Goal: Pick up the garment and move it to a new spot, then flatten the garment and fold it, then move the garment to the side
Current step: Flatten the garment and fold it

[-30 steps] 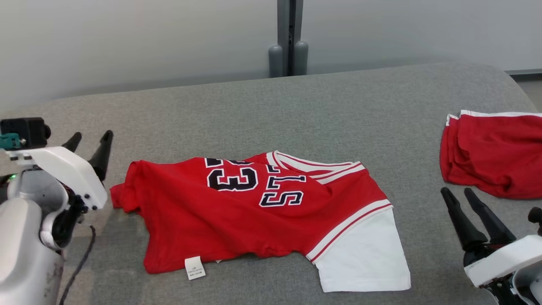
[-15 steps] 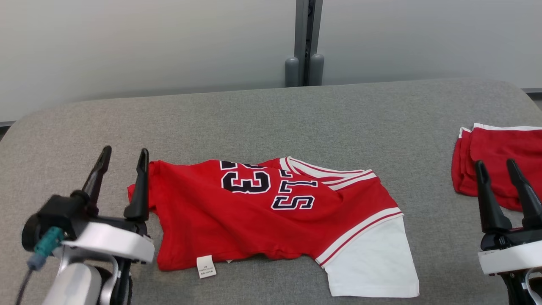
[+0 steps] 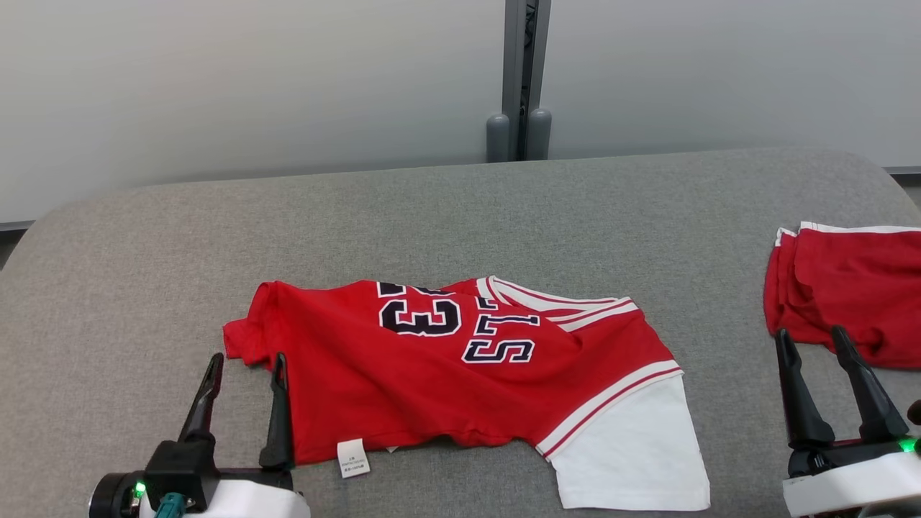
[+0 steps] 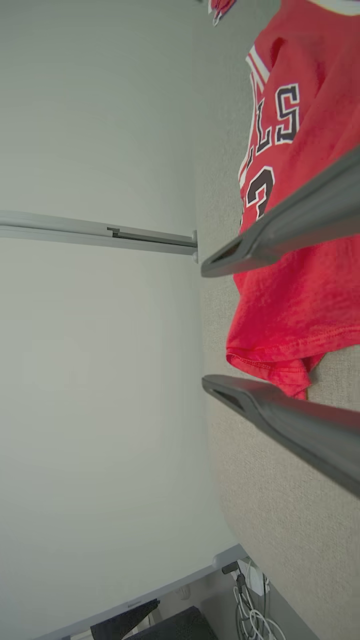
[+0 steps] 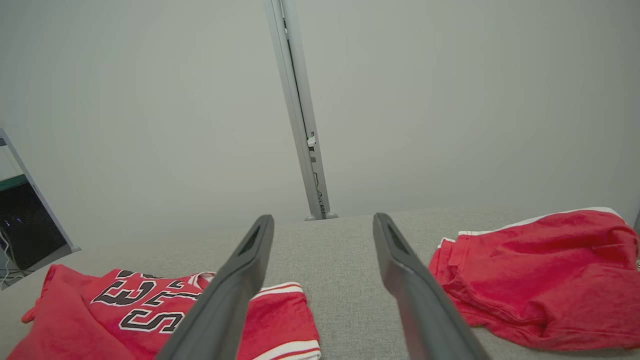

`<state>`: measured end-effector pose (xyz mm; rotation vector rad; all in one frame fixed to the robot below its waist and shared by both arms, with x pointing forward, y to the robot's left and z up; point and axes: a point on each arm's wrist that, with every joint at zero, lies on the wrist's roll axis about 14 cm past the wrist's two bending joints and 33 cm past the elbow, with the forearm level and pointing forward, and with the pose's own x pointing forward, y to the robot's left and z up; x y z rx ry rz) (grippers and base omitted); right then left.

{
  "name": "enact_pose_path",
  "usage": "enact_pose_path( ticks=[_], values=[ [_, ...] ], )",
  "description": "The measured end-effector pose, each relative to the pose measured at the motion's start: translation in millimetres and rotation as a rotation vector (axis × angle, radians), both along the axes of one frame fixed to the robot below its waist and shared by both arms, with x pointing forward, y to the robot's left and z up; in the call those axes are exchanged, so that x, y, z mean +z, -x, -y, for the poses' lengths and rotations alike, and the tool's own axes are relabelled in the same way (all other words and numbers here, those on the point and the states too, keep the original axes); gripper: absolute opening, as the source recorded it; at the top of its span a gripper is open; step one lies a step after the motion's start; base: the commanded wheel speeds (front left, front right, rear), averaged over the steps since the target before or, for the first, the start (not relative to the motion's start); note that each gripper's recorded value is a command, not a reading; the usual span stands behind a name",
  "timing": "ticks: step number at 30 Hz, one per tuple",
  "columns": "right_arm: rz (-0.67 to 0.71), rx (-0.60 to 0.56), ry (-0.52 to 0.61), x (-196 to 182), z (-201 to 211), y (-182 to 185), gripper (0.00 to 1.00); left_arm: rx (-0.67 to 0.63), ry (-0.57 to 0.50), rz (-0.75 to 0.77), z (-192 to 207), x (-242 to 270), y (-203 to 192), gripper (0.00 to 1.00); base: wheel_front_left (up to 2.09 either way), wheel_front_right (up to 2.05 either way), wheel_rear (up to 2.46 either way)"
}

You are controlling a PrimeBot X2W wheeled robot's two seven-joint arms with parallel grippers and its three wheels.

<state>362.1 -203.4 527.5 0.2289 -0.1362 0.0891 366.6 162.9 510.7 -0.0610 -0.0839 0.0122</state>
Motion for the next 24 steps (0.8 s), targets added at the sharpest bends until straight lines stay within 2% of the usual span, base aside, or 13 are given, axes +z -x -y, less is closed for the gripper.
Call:
enact_pose_path(
  ticks=[24],
  values=[
    [-0.013,0.032,0.024,-5,-10,5,1.0,-0.006,-0.013,0.03,-1,7,7,1.0,0.0,0.0,0.0]
  ],
)
